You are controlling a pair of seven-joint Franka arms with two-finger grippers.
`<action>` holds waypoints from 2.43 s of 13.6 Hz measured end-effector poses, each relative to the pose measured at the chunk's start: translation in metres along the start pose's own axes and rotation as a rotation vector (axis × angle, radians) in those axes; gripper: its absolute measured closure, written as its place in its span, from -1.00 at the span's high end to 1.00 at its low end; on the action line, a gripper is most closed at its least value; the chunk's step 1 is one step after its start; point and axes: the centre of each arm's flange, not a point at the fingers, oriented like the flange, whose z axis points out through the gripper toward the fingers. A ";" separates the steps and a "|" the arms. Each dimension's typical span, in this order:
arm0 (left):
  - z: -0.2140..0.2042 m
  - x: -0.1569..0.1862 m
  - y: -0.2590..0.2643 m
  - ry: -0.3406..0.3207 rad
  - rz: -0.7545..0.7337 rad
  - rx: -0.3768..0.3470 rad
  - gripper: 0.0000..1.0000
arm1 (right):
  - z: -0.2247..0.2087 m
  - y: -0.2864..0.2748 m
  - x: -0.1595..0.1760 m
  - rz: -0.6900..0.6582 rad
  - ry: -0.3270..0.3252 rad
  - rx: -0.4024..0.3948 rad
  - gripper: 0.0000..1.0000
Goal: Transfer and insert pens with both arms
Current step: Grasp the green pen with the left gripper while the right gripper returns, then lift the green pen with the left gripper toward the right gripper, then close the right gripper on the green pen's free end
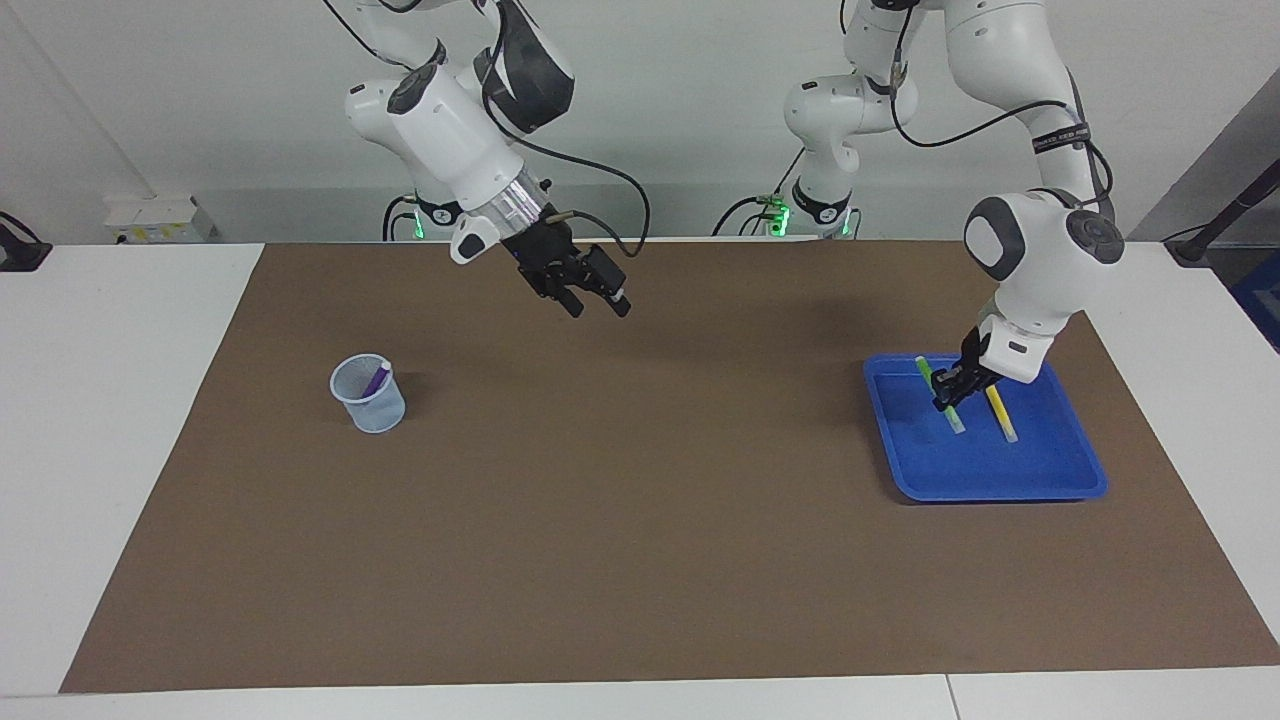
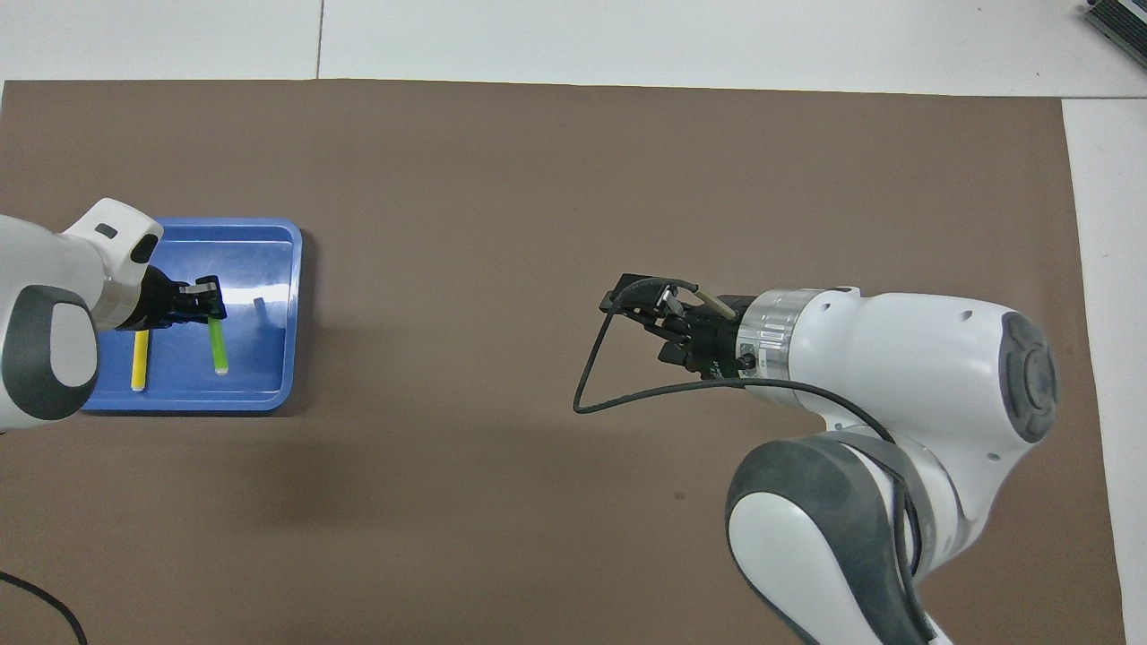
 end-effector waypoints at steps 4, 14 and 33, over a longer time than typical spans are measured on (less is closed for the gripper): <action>-0.033 -0.030 0.061 -0.033 -0.287 -0.121 -0.66 | 0.002 -0.001 -0.003 0.015 -0.004 0.000 1.00; -0.123 -0.102 0.132 -0.115 -0.991 -0.349 -0.66 | 0.003 -0.009 -0.008 0.071 0.026 0.031 1.00; -0.098 -0.200 0.225 -0.172 -1.337 -0.470 -0.66 | 0.020 -0.047 -0.062 0.088 0.053 0.166 0.53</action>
